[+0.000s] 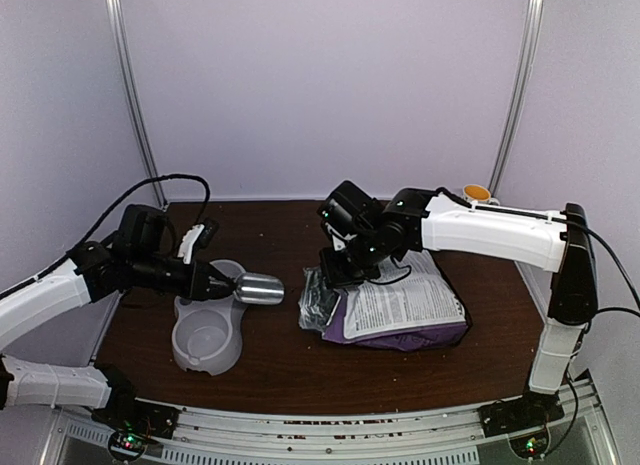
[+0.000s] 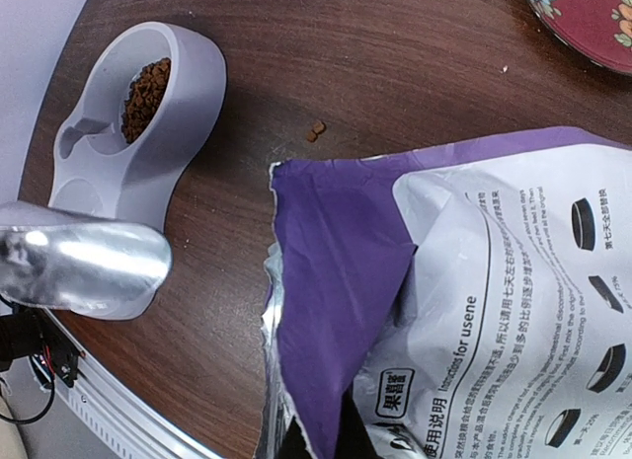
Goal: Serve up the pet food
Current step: Insert the spatula into the pet food bag.
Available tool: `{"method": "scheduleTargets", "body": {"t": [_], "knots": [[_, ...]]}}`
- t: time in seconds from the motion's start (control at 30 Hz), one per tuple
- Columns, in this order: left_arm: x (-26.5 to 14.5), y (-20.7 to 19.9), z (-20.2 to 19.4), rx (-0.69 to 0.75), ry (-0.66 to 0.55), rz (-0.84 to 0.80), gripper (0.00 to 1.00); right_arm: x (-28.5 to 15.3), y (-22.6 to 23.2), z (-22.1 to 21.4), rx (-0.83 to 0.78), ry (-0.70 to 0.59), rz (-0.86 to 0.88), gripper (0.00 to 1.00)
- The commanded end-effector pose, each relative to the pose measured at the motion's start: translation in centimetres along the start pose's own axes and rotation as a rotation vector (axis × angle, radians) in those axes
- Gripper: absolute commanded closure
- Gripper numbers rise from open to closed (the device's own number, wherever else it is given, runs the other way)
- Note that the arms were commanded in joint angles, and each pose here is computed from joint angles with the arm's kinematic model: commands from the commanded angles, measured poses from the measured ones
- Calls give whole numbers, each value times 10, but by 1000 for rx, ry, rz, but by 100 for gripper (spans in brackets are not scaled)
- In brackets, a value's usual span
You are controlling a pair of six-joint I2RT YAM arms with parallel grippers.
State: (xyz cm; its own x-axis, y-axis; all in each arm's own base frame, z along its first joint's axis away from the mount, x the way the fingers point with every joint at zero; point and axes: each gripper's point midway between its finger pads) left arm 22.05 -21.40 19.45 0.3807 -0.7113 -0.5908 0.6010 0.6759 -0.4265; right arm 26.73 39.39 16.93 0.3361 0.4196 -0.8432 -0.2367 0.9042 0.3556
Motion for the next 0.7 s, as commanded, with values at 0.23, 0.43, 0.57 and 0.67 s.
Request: {"method": "scheduleTargets", "body": {"t": [0.23,0.43,0.57,0.67], "knots": [[59,-72,21,108,-45,-242,100,-24,26,26,-6,-78,58,100],[98,-76,22,106,-26,-238,100,-29,29,30,-10,-87,57,100],[120,-77,18,113,3,-232,100,-30,29,30,-10,-86,57,100],[135,-79,15,119,25,-229,100,-31,29,31,-9,-88,59,100]]}}
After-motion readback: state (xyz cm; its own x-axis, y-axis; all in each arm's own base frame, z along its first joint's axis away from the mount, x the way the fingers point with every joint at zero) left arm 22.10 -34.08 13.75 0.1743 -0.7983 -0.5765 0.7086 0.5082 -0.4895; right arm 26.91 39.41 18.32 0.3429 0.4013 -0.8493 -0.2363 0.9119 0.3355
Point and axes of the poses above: each gripper's point midway between its finger pads, its own x axis out along the fingers, its own y axis along the line the jaws close on, z = x × y, and after that the axes turned 7 degrees about x, right-handed
